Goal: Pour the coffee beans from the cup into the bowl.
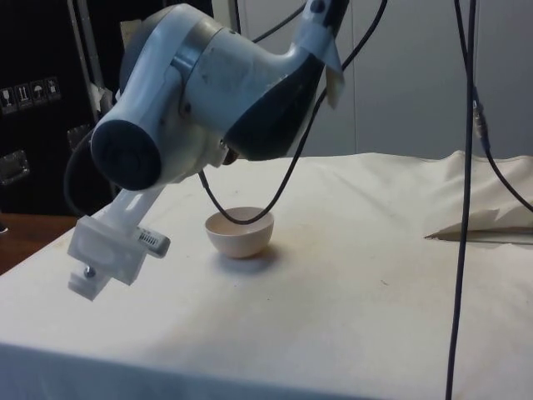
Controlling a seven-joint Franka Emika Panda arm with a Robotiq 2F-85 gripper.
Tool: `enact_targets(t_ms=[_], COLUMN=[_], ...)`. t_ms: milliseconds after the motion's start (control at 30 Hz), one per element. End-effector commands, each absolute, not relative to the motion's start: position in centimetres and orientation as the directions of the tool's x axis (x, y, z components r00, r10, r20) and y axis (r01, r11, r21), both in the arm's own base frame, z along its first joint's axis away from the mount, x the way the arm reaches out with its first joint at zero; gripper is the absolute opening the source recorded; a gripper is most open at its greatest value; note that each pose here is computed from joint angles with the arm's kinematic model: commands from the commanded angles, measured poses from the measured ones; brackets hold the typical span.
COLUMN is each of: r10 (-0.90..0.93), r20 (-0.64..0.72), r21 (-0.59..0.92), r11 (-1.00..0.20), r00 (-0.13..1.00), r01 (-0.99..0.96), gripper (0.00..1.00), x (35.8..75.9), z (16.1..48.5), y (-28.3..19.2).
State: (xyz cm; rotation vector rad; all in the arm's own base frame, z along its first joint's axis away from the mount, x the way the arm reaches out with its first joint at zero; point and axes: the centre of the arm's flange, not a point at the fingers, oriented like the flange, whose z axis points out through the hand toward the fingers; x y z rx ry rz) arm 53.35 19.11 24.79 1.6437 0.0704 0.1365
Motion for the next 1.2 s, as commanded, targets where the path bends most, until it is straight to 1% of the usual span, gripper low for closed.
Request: enact_targets(t_ms=[0,300,533,800,833,1167], r10=[0.130,0.136,0.141,0.147,0.150,0.197], r20=[0.044,0.044,0.046,0.041,0.045,0.032], r21=[0.997,0.998,0.999,0.999,0.999,0.999], r11=[-0.070,-0.048,-0.031,0.016,0.007,0.031], r00=[0.991,0.990,0.989,0.988,0.988,0.980], r01=[-0.035,-0.038,-0.042,-0.044,-0.047,-0.038], gripper=[0.00,0.00,0.00,0.00,0.00,0.00], x=[53.5,53.6,53.4,53.4,53.3,53.6], z=[24.6,24.0,24.1,24.0,24.0,22.9], y=[19.1,18.8,18.9,19.1,19.0,19.3])
